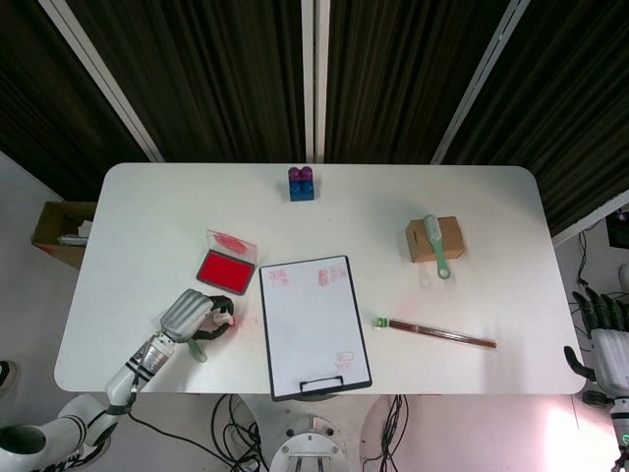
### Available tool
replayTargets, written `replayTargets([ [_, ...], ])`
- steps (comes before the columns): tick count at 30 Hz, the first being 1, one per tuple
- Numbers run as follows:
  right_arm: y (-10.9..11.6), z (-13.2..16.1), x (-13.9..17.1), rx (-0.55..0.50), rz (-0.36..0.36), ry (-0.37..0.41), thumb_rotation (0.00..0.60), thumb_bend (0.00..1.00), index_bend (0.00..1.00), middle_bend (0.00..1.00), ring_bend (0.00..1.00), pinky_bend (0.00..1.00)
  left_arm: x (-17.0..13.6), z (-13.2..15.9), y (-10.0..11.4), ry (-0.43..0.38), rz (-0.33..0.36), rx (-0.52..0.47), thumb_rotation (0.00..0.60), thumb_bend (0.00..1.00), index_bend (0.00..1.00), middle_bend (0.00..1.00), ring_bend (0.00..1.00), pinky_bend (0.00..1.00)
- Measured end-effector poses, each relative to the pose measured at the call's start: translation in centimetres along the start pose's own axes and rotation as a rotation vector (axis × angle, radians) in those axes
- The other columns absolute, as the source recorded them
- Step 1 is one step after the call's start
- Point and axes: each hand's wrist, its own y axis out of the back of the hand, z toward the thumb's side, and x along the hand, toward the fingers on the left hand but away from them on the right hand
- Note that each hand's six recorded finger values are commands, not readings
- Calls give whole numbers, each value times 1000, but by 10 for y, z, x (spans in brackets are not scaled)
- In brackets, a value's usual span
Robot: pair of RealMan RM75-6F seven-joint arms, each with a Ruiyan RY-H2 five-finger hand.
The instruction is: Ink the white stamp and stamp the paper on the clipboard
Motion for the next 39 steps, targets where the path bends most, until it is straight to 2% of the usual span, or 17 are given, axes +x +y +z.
replayTargets([
  [18, 0, 2, 0, 4, 1, 5, 600, 263, 0, 0, 0, 0, -3, 3, 5, -21, 19, 6, 600, 388, 443, 505, 1000, 978],
  [32, 1, 2, 1, 6, 3, 2, 600, 264, 0, 0, 0, 0, -4, 4, 5, -40, 15, 55, 600, 369, 438, 494, 1000, 978],
  [39, 3, 1, 1, 3, -4, 0, 600, 263, 0, 0, 0, 0, -5, 6, 9, -49, 33, 57, 600, 348, 403, 467, 1000, 978],
])
